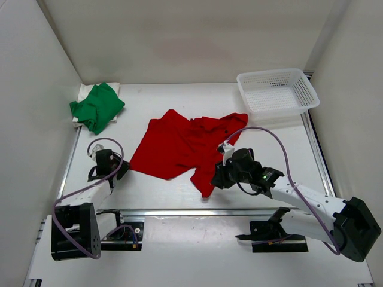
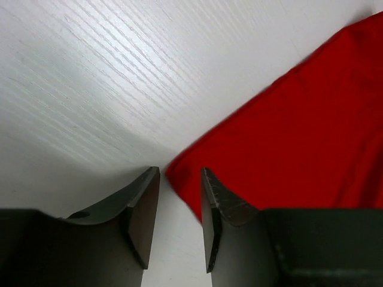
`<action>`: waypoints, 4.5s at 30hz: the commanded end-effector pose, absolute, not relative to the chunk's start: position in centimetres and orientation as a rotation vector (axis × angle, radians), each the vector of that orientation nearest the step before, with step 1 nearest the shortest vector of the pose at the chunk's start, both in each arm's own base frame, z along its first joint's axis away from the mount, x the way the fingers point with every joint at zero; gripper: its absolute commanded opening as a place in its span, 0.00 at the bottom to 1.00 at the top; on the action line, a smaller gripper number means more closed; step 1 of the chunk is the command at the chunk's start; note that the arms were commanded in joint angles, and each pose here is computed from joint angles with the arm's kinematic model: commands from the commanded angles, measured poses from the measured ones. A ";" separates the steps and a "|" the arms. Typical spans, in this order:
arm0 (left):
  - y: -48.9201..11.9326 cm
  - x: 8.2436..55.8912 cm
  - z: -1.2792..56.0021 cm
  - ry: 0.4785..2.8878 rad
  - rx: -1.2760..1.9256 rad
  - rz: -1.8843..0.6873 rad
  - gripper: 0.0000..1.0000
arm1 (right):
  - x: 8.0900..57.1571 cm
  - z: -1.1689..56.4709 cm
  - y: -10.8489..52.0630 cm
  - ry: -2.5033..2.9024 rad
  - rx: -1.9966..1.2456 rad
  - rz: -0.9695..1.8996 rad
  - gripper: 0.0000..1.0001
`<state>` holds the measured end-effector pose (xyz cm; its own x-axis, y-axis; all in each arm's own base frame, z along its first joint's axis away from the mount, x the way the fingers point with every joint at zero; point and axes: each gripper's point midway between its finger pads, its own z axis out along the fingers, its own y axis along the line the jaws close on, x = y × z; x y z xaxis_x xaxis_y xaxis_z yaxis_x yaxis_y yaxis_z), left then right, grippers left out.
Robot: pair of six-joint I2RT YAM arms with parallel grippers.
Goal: Fold and stack the t-shirts
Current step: Flatten out the tshirt
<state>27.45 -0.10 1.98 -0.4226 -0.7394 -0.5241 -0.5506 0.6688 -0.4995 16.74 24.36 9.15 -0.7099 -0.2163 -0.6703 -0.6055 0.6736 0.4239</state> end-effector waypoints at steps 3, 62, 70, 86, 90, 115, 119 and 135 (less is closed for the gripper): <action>-0.4 26.9 1.1 2.172 -1.000 -0.304 0.43 | 17.2 10.2 25.2 2.236 -0.636 0.900 0.20; -8.0 29.8 6.6 2.124 -0.600 -0.562 0.00 | 14.1 6.9 28.5 2.571 -1.504 0.653 0.47; -7.6 29.8 6.0 2.127 -0.619 -0.555 0.00 | 14.1 5.7 28.5 2.620 -1.516 0.560 0.47; -7.6 30.1 6.2 2.120 -0.626 -0.568 0.00 | 15.3 4.5 28.1 2.633 -1.482 0.431 0.29; -7.9 30.1 6.2 2.125 -0.618 -0.572 0.00 | 16.0 5.3 28.8 2.601 -1.441 0.437 0.10; -4.1 35.0 46.1 1.447 -0.408 -0.935 0.00 | 25.5 54.3 14.6 1.450 -0.142 0.415 0.00; -2.7 33.3 52.6 1.347 -0.364 -0.950 0.00 | 24.1 60.1 15.2 1.348 -0.168 0.423 0.00; 0.5 40.0 39.7 1.568 -0.589 -0.627 0.00 | 45.2 48.6 18.3 1.636 -0.325 0.484 0.00</action>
<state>38.57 -0.44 43.85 -0.0856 -0.7295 -0.6786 0.1205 0.6685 -0.7339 40.32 15.88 55.71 0.0714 0.0773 -0.9944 -0.3579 0.9326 0.0468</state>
